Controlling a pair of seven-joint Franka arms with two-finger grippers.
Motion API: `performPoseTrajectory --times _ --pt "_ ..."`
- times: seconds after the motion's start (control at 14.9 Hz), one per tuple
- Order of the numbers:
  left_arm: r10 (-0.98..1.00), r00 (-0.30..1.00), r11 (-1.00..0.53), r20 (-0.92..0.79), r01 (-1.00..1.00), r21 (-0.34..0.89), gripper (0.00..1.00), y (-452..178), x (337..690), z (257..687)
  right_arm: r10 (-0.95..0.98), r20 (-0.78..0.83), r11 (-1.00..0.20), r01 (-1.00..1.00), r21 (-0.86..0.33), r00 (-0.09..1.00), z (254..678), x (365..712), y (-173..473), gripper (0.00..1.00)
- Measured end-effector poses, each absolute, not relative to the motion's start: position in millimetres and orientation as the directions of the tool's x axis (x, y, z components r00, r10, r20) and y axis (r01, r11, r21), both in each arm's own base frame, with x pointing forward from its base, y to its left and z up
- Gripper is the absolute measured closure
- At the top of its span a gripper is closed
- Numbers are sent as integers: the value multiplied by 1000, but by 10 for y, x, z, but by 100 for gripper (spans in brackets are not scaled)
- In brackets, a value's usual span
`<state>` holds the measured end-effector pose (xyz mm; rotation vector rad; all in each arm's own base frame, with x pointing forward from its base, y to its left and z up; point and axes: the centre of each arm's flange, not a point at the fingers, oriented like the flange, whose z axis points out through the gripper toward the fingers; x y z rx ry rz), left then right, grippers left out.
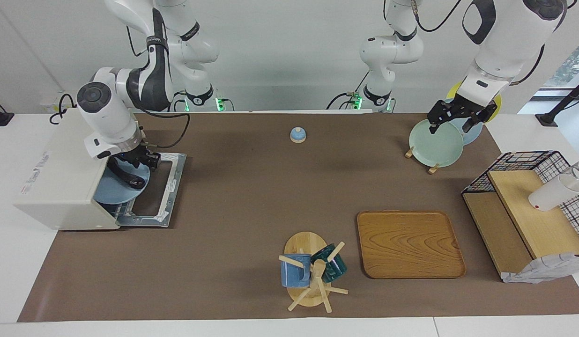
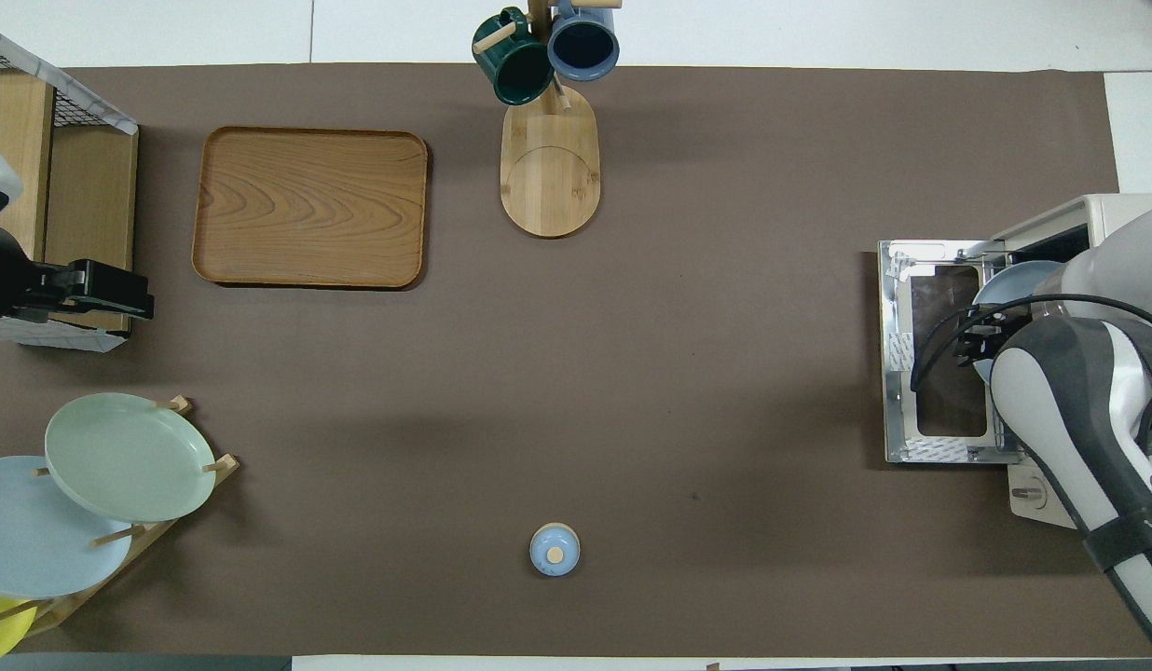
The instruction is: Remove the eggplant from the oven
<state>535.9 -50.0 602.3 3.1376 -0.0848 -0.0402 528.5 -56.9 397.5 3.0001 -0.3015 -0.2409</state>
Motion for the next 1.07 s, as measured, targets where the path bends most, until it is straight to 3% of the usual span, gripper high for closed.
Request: performPoseTrajectory --times 0.67,0.74,0.87,0.94,1.07 --pt "-53 998 -999 -25 -53 3 0 -496 5359 6023 -10 -82 -995 -2 97 997 3721 5184 -652 49" --pt "-53 998 -999 -25 -53 3 0 -496 5359 6024 3 -83 -995 11 94 997 3696 5158 -683 53" --pt "-53 998 -999 -25 -53 3 0 -496 5359 6024 25 -91 -995 33 91 996 3661 5111 -700 80" --pt "-53 998 -999 -25 -53 3 0 -496 5359 6023 31 -86 -995 39 91 996 3673 5108 -692 88" --pt "-53 998 -999 -25 -53 3 0 -496 5360 6024 35 -84 -995 42 92 996 3686 5096 -683 93"
